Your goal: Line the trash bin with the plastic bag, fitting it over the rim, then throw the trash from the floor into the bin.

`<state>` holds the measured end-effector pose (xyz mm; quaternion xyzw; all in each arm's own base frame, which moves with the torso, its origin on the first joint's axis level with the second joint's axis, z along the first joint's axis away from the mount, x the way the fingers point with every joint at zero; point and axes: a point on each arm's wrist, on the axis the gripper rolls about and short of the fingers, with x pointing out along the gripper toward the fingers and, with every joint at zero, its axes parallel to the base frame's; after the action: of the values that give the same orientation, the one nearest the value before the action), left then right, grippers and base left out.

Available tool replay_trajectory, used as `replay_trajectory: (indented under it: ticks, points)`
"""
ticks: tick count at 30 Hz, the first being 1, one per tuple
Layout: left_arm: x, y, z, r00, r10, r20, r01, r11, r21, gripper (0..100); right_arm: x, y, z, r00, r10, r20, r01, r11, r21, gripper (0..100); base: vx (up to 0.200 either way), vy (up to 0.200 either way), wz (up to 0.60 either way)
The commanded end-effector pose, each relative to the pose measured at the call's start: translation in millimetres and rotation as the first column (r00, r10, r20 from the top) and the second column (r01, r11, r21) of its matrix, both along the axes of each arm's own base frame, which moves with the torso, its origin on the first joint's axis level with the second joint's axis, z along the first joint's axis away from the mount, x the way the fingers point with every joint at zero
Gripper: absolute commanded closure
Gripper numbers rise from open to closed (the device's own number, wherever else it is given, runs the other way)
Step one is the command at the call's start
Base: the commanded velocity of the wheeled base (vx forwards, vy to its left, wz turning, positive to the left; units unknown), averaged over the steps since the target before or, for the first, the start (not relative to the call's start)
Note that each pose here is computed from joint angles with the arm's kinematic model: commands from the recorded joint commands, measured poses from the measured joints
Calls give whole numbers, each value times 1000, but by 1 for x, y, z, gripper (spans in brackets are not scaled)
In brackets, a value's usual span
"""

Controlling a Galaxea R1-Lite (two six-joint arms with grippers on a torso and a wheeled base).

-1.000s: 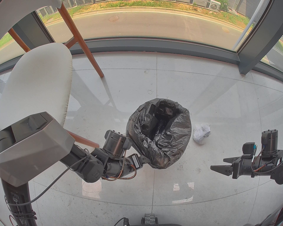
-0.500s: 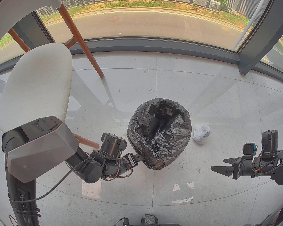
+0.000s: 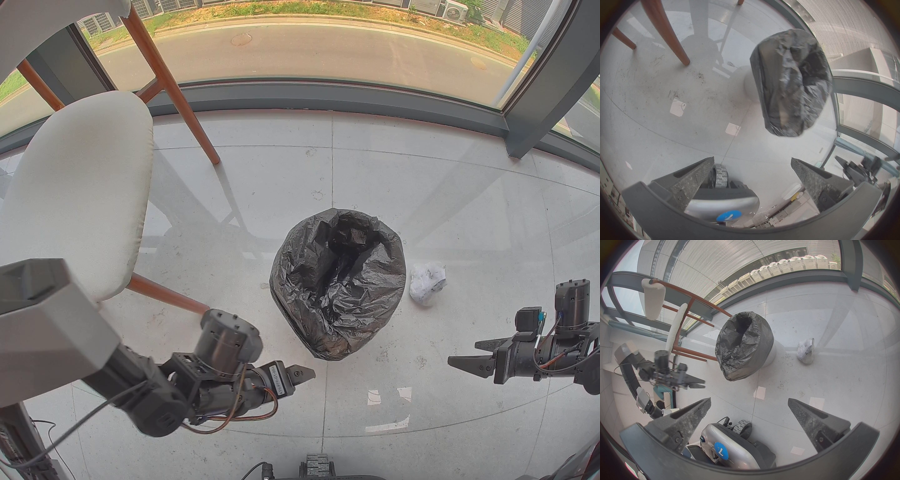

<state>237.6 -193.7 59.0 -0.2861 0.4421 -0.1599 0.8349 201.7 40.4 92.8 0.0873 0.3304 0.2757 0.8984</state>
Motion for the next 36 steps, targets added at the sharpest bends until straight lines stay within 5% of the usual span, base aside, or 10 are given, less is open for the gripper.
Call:
replay_trajectory:
  ticks: [1, 8, 15, 16, 23, 36]
  points:
    - [-36, 22, 50, 984, 17, 176, 6, 992, -129, 0, 10, -5, 2, 999, -45, 7, 45, 999, -2, 0, 0, 0, 0]
    - [-38, 27, 70, 955, 22, 297, 23, 989, -148, 0, 62, -8, 3, 978, -209, 23, 210, 977, -32, 0, 0, 0, 0]
    - [-44, 29, 78, 914, -101, 393, 161, 979, -124, 0, 115, -21, -15, 939, -344, 14, 344, 937, -62, 0, 0, -200, 0]
    - [-46, 30, 82, 890, -128, 438, 187, 978, -94, 0, 132, -28, -23, 928, -370, 33, 371, 927, -58, 0, 0, -200, 0]
    - [-49, 33, 94, 826, -175, 537, 215, 976, -14, 0, 176, -26, -65, 919, -380, 102, 387, 921, -54, 0, 0, -114, 0]
    - [-61, 44, 104, 806, -142, 575, 175, 985, -3, 0, 242, 1, -113, 930, -330, 160, 339, 940, -33, 0, 0, 0, 0]
